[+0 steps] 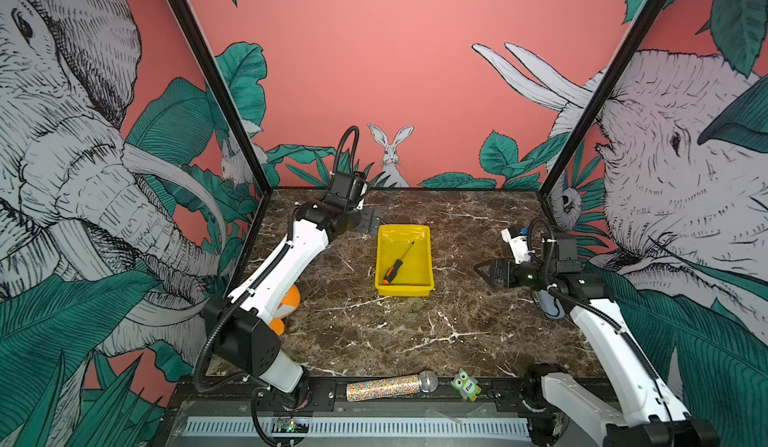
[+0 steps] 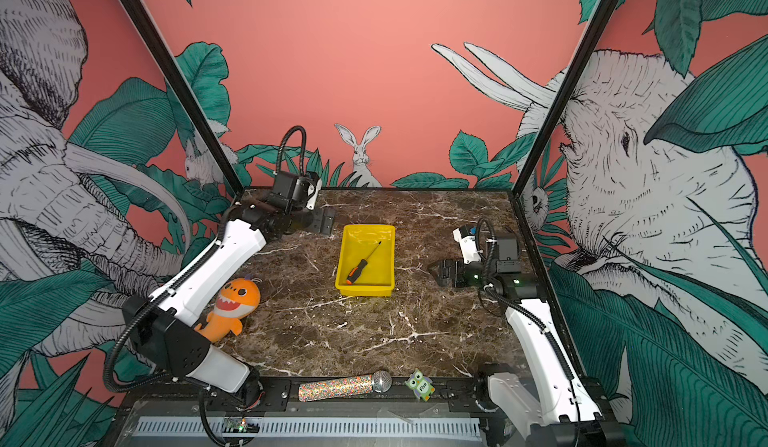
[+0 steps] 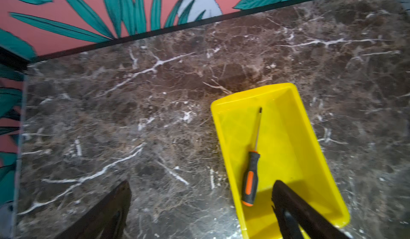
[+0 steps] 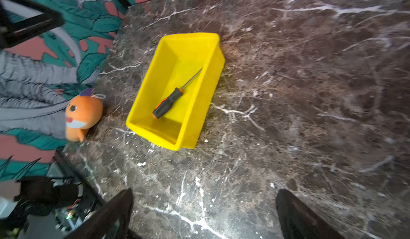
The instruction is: Put the screwdriver in the bin
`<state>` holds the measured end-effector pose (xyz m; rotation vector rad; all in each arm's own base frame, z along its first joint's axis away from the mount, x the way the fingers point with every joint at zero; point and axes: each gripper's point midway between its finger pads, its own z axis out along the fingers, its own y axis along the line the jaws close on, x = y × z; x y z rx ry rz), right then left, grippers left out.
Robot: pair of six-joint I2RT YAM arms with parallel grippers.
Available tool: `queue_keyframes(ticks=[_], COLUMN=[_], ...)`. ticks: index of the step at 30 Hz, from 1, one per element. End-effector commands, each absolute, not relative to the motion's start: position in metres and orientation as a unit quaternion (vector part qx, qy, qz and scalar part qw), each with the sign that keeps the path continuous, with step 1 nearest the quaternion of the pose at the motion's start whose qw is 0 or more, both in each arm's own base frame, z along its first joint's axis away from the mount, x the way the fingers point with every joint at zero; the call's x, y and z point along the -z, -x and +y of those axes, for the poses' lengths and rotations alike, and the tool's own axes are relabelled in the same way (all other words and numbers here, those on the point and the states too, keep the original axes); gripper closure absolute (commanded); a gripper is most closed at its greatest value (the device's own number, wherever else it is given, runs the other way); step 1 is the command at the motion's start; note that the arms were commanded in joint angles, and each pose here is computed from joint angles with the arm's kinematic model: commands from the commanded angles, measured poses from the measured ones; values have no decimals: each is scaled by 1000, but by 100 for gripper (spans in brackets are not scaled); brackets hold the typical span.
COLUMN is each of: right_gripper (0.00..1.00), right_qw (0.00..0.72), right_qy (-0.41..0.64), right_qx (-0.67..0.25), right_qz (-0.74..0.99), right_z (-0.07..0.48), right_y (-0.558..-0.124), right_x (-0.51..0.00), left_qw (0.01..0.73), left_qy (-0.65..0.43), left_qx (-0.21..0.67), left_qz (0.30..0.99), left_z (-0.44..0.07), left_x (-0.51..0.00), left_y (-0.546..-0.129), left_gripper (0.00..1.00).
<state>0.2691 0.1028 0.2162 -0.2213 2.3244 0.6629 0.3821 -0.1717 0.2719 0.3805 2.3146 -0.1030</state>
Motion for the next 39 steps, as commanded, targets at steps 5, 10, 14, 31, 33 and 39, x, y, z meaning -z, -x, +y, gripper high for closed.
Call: queue_keyframes(ticks=[5, 10, 14, 31, 33, 39], right_gripper=[0, 1, 0, 1, 0, 1], right_qw=[469, 497, 513, 547, 530, 509], right_qy=[-61, -85, -89, -133, -136, -92], right_qx=[-49, 4, 8, 91, 113, 110], right_qz=[879, 864, 854, 821, 829, 849], right_z=[17, -4, -5, -36, -42, -32], right_y=[-298, -305, -317, -344, -346, -363], right_x=[-258, -268, -271, -222, -210, -178], left_qw=[485, 492, 493, 533, 533, 531], left_qy=[-168, -142, -109, -124, -118, -73], left_qx=[-49, -12, 13, 6, -18, -83], left_qz=[857, 859, 863, 837, 838, 840], left_z=[-140, -136, -118, -77, -69, -40], left_x=[-292, -291, -289, -257, -252, -218], left_y=[-381, -384, -390, -406, -405, -400], left_gripper=[0, 0, 0, 0, 0, 0])
